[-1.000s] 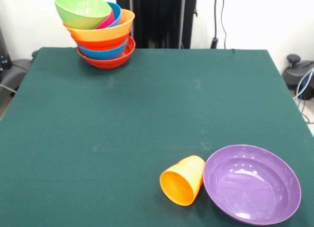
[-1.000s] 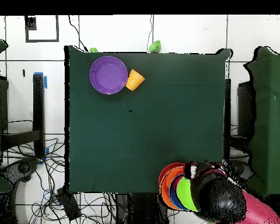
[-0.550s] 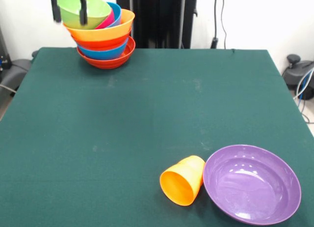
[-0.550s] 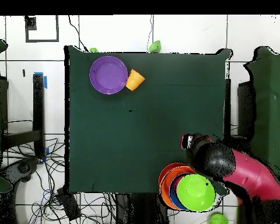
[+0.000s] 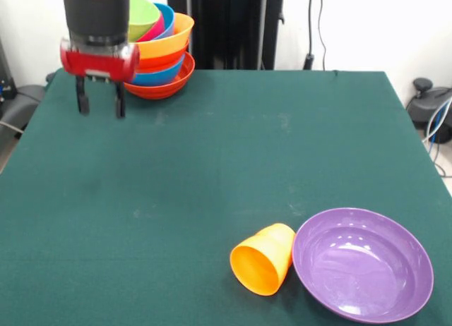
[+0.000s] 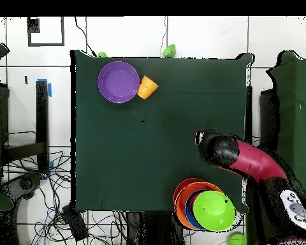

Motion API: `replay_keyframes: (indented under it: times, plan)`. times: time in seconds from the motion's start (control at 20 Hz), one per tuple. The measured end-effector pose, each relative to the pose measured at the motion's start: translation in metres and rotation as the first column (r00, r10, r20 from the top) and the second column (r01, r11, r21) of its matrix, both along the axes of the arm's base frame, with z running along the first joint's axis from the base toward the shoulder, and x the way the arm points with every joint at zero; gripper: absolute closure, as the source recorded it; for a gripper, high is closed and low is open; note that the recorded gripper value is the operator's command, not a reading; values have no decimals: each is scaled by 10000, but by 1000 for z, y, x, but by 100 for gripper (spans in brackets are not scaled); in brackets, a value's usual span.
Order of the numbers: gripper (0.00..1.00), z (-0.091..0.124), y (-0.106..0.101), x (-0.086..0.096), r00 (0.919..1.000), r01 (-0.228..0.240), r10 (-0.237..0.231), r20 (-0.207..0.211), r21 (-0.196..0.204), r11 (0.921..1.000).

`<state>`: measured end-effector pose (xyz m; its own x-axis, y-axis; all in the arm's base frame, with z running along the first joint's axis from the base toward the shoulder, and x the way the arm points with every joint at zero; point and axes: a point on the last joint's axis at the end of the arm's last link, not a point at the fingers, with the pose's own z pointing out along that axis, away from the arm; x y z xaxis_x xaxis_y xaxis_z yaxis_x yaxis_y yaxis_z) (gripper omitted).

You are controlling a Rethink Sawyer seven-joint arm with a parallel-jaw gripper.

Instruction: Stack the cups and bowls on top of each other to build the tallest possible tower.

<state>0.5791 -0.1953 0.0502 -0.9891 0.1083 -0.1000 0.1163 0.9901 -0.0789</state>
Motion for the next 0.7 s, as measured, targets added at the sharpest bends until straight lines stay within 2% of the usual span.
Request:
replay_keyframes:
  times: [0.05,0.15,0.2,0.35,0.55,0.6,0.7]
  plan:
    - [0,-12,1,1,10000,-35,35,1,-33,10000]
    - [0,-21,3,1,9999,-81,80,-63,-41,10000]
    - [0,-35,7,2,9996,-179,178,-211,-53,9998]
    - [0,-49,14,6,9984,-421,412,-390,-228,9989]
    - [0,-56,29,18,9944,-862,831,-649,-467,9952]
    - [0,-57,39,27,9920,-1067,1027,-733,-531,9929]
    - [0,-58,45,34,9910,-1158,1116,-734,-551,9917]
